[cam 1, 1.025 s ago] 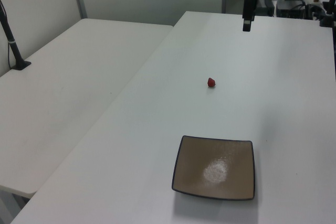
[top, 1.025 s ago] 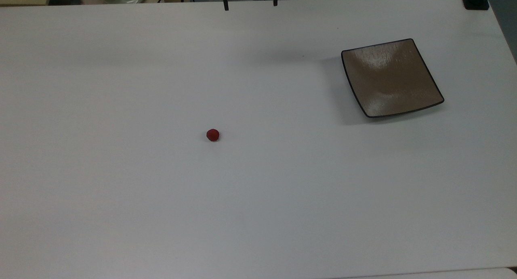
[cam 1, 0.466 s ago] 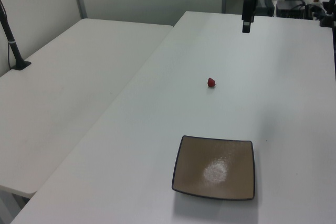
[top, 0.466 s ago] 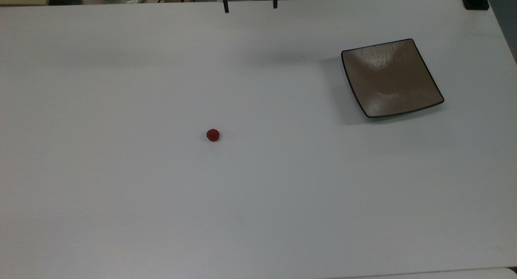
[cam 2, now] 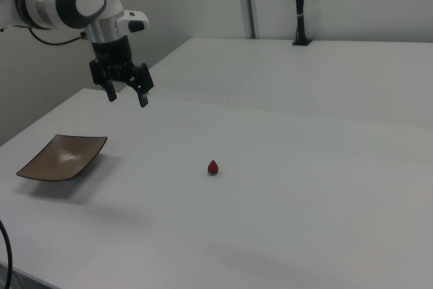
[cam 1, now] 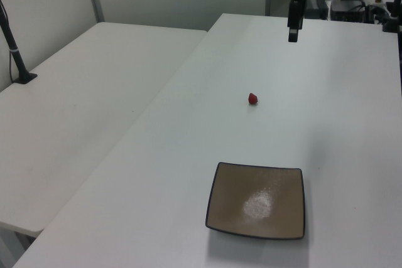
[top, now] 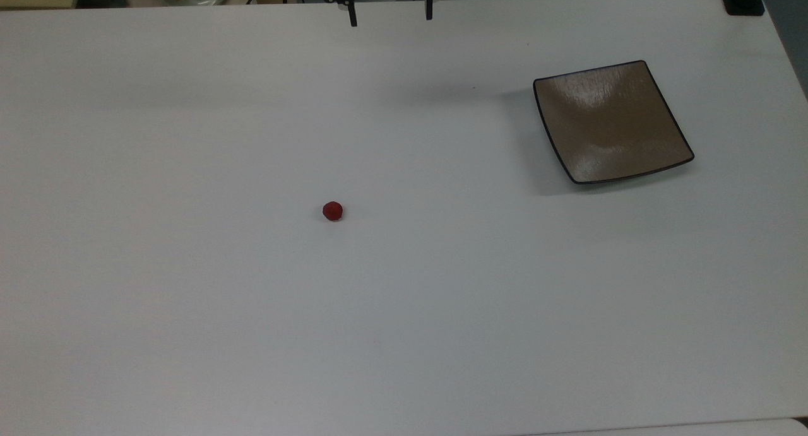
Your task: Strawberries on a ceramic plate
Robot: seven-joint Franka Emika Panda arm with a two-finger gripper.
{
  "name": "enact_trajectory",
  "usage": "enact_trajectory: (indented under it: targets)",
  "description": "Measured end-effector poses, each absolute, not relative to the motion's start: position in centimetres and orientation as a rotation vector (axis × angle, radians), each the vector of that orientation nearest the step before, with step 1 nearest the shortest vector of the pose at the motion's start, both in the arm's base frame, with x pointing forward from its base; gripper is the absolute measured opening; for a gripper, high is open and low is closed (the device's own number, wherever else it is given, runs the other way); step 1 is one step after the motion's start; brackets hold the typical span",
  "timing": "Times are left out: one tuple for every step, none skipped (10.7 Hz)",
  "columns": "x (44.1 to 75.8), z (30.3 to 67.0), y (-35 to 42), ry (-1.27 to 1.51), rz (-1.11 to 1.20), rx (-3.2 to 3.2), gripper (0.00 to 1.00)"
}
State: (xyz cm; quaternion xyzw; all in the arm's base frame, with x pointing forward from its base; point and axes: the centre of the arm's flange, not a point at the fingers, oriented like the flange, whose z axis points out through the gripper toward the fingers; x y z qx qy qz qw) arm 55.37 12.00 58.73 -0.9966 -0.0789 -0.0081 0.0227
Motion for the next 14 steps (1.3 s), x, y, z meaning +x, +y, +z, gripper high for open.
enact_trajectory:
  targets:
    - [55.6,58.9,11.9,-0.239,-0.042,-3.085,1.0]
    - [56.0,58.8,11.8,-0.235,-0.046,-3.086,1.0]
    - [56.8,58.4,11.6,-0.231,-0.046,-3.094,1.0]
    - [57.7,57.9,11.4,-0.231,-0.043,-3.109,1.0]
    - [59.0,57.2,11.0,-0.242,-0.038,-3.128,1.0]
    - [60.3,56.3,10.3,-0.238,-0.029,-3.138,1.0]
    - [61.5,55.3,9.4,-0.231,-0.021,-3.14,1.0]
    - [62.3,54.5,8.9,-0.228,-0.013,-3.141,1.0]
    - [63.2,53.5,8.3,-0.223,-0.024,-3.141,1.0]
    - [64.3,52.3,7.7,-0.211,-0.056,-3.14,1.0]
    - [65.0,51.2,7.1,-0.195,-0.065,-3.141,1.0]
    - [65.7,50.0,6.7,-0.185,-0.066,-3.141,1.0]
    - [66.4,48.8,6.5,-0.181,-0.079,-3.141,1.0]
    - [67.0,47.8,6.6,-0.181,-0.095,-3.14,1.0]
